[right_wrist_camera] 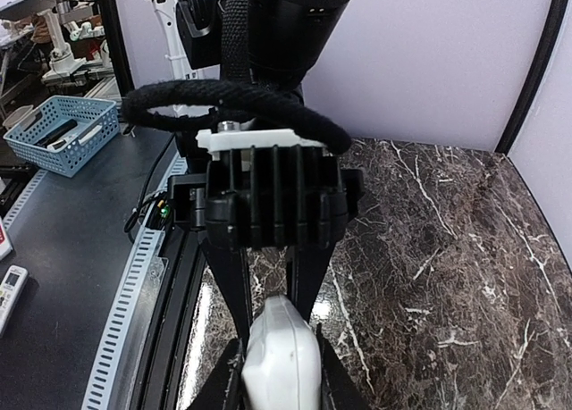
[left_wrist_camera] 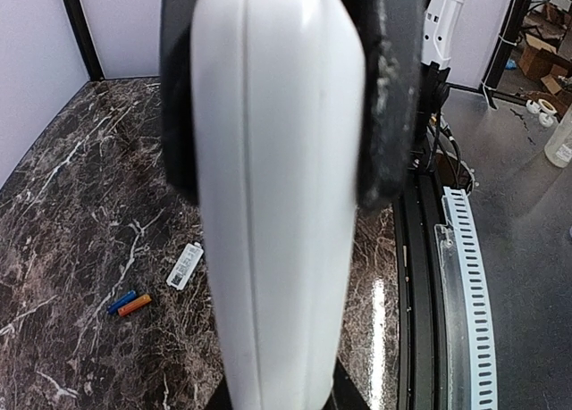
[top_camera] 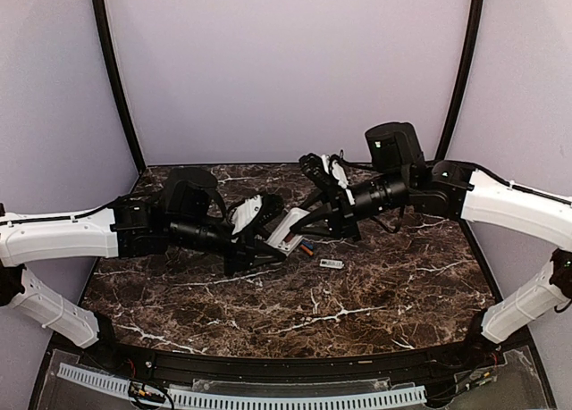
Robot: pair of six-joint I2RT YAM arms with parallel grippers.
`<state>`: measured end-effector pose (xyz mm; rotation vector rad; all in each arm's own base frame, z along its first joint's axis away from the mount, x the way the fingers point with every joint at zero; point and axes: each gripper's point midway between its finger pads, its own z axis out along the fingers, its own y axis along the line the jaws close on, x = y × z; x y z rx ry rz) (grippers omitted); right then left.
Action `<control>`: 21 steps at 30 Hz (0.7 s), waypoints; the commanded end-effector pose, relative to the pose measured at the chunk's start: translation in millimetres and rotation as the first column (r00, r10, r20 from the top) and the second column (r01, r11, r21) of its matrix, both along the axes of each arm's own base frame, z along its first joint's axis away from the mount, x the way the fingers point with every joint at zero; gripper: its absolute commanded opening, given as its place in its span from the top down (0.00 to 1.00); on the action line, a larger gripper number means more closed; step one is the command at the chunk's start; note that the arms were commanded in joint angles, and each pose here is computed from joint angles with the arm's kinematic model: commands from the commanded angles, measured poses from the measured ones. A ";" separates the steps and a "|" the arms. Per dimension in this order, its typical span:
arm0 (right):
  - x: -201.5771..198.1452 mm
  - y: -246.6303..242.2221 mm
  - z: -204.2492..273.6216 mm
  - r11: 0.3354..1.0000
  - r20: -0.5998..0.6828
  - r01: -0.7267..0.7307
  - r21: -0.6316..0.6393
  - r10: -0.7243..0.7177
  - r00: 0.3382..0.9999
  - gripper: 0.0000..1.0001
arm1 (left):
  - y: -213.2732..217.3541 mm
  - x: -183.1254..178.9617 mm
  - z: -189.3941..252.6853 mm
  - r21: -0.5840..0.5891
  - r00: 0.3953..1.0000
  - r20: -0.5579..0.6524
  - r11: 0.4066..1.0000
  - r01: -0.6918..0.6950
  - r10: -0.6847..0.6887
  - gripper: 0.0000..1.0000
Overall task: Load the batteries into the remote control
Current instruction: Pass from the left arm to the right, then place the remote control without batteries at the center of the board.
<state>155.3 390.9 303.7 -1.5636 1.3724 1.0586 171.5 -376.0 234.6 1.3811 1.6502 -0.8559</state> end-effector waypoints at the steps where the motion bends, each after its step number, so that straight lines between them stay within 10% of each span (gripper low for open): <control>1: -2.1 1.1 0.4 1.000 -0.055 -0.008 -0.025 0.007 0.998 0.94 | 0.3 4.5 14.0 -0.032 0.999 0.034 0.999 -0.015 0.016 1.00; 4: 2.7 1.6 -2.7 0.999 -0.096 0.026 -0.047 -0.031 0.995 0.98 | 1.7 10.0 14.3 -0.023 0.998 0.045 0.999 -0.047 0.048 0.83; 7: 19.6 -2.8 -9.4 0.987 -0.147 0.141 -0.075 -0.150 0.978 1.00 | 6.4 21.6 17.0 -0.016 0.991 0.077 0.994 -0.113 0.114 0.26; 9: 34.1 -8.4 -20.4 0.964 -0.198 0.246 -0.098 -0.261 0.945 1.00 | 12.3 29.4 18.8 -0.009 0.981 0.113 0.987 -0.158 0.158 0.09; 14: 61.8 -19.1 -58.1 0.856 -0.397 0.491 -0.161 -0.512 0.762 1.00 | 23.3 34.6 24.0 -0.007 0.966 0.159 0.979 -0.204 0.203 0.01; 21: 73.6 -39.0 -141.4 0.669 -0.658 0.652 -0.357 -0.676 0.333 1.00 | 39.6 76.1 25.1 -0.005 0.892 0.193 0.909 -0.416 0.409 0.01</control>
